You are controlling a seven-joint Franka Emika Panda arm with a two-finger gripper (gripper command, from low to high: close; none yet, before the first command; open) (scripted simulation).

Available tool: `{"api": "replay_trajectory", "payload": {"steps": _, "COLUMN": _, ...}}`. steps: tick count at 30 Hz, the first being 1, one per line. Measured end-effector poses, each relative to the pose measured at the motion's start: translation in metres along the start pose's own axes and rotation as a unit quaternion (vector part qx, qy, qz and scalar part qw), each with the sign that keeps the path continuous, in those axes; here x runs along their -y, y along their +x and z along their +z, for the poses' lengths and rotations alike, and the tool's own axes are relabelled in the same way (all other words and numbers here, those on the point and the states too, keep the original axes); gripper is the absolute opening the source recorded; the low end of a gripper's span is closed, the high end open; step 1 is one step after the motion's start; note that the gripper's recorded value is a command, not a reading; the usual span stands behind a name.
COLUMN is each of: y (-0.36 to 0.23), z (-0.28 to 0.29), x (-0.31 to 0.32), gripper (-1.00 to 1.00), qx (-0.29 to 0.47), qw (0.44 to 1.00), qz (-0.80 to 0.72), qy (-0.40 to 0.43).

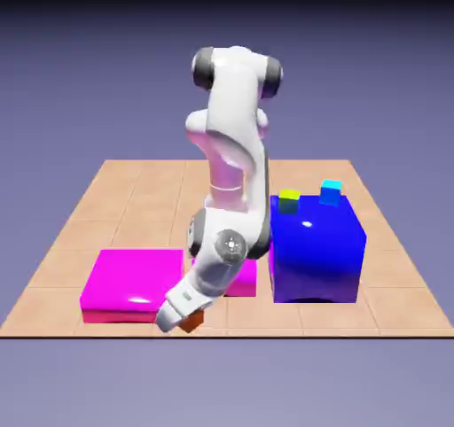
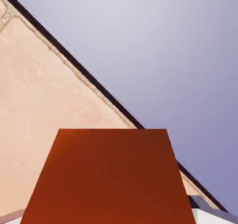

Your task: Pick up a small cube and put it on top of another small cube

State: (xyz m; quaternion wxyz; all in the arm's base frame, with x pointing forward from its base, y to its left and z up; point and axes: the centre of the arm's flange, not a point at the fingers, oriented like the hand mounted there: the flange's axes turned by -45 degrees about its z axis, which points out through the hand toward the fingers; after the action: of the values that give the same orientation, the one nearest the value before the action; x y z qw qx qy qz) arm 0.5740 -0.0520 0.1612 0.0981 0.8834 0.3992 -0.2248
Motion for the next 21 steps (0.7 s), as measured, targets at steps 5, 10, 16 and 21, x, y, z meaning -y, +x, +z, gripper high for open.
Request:
{"api": "replay_trajectory", "payload": {"steps": 5, "y": -0.012, "z": -0.024, "x": 0.004, "gripper": -1.00, "qx": -0.015, "qw": 0.999, "qz": 0.028, "qy": 0.015}}
{"api": "replay_trajectory", "payload": {"steps": 10, "y": -0.062, "z": -0.042, "x": 0.021, "gripper": -1.00, "qx": -0.035, "qw": 0.982, "qz": 0.159, "qy": 0.095}}
{"api": "replay_trajectory", "payload": {"steps": 16, "y": -0.122, "z": -0.068, "x": 0.050, "gripper": -1.00, "qx": -0.036, "qw": 0.937, "qz": 0.300, "qy": 0.174}}
{"api": "replay_trajectory", "payload": {"steps": 21, "y": -0.172, "z": -0.086, "x": 0.080, "gripper": -1.00, "qx": -0.019, "qw": 0.884, "qz": 0.410, "qy": 0.222}}
